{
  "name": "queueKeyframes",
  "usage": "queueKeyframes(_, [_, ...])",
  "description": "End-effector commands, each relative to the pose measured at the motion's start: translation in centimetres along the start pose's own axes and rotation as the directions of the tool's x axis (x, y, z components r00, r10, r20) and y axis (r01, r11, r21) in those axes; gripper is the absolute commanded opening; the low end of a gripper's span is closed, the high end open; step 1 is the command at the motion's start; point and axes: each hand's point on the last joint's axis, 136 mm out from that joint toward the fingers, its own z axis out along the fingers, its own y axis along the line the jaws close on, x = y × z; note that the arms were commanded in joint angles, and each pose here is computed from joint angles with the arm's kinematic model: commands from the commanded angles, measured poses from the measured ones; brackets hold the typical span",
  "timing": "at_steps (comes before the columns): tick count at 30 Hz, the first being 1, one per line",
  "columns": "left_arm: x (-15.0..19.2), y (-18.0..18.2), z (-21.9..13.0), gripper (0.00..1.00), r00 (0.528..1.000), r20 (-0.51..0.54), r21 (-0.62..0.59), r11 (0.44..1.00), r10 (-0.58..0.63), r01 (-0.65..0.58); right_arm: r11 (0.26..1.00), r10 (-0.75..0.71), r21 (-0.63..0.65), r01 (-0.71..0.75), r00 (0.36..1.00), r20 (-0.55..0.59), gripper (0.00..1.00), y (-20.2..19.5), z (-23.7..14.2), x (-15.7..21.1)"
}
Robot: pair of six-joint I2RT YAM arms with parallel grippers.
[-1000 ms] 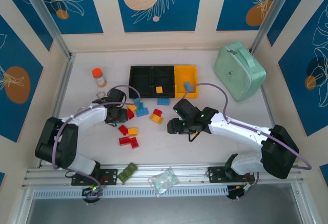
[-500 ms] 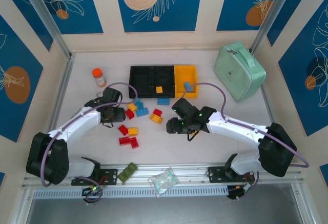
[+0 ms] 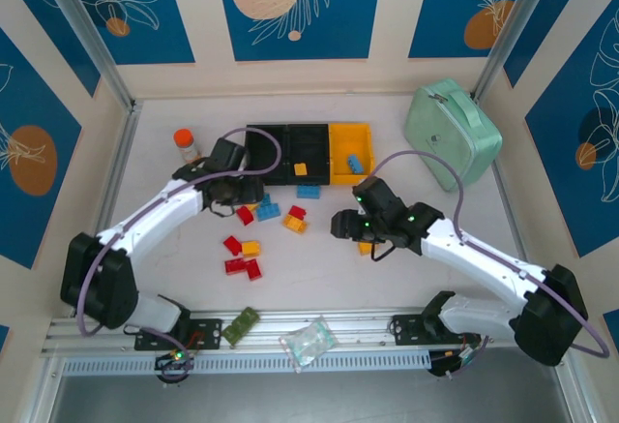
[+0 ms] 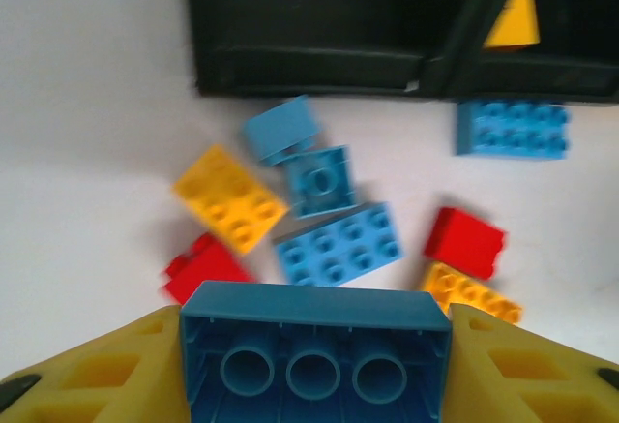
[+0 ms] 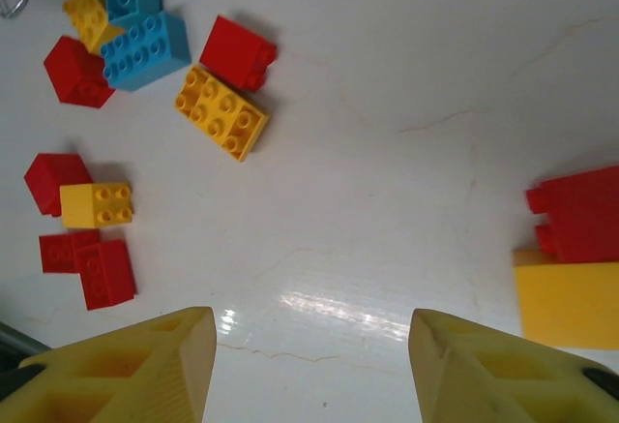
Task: Sort the legos into containers by color
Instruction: Place the lego in the container.
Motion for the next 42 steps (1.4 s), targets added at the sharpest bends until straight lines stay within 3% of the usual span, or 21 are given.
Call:
queueKeyframes(1, [-1.7, -4.1, 0.6, 0.54, 0.999, 0.01, 0.073, 0.997, 0.036, -0.037, 0.999, 0.035, 0.037, -0.035, 0.999, 0.003, 0.56, -2.0, -0.8, 0.4])
queueKeyframes(12, [-5.2, -14.5, 4.7, 0.54, 0.991, 0.009, 0.195, 0.972, 0.134, -0.134, 0.992, 0.116, 0.044, -0.118, 0.993, 0.038, 0.55, -4.4, -2.0, 0.8])
queueKeyframes(18, [-6.6, -18.5, 7.4, 0.54, 0.984, 0.009, 0.22, 0.96, 0.178, -0.175, 0.989, 0.14, 0.046, -0.142, 0.989, 0.041, 0.55, -5.0, -2.0, 1.3])
queueKeyframes(37, [-8.5, -23.0, 13.2, 0.54, 0.962, -0.001, 0.188, 0.945, 0.273, -0.268, 0.982, 0.175, 0.055, -0.178, 0.983, 0.053, 0.55, -6.2, -2.2, 1.7])
queueKeyframes(42, [-8.5, -23.0, 13.1, 0.67, 0.957, 0.007, 0.177, 0.942, 0.288, -0.285, 0.983, 0.176, 0.046, -0.179, 0.983, 0.057, 0.55, -6.1, -2.2, 1.4])
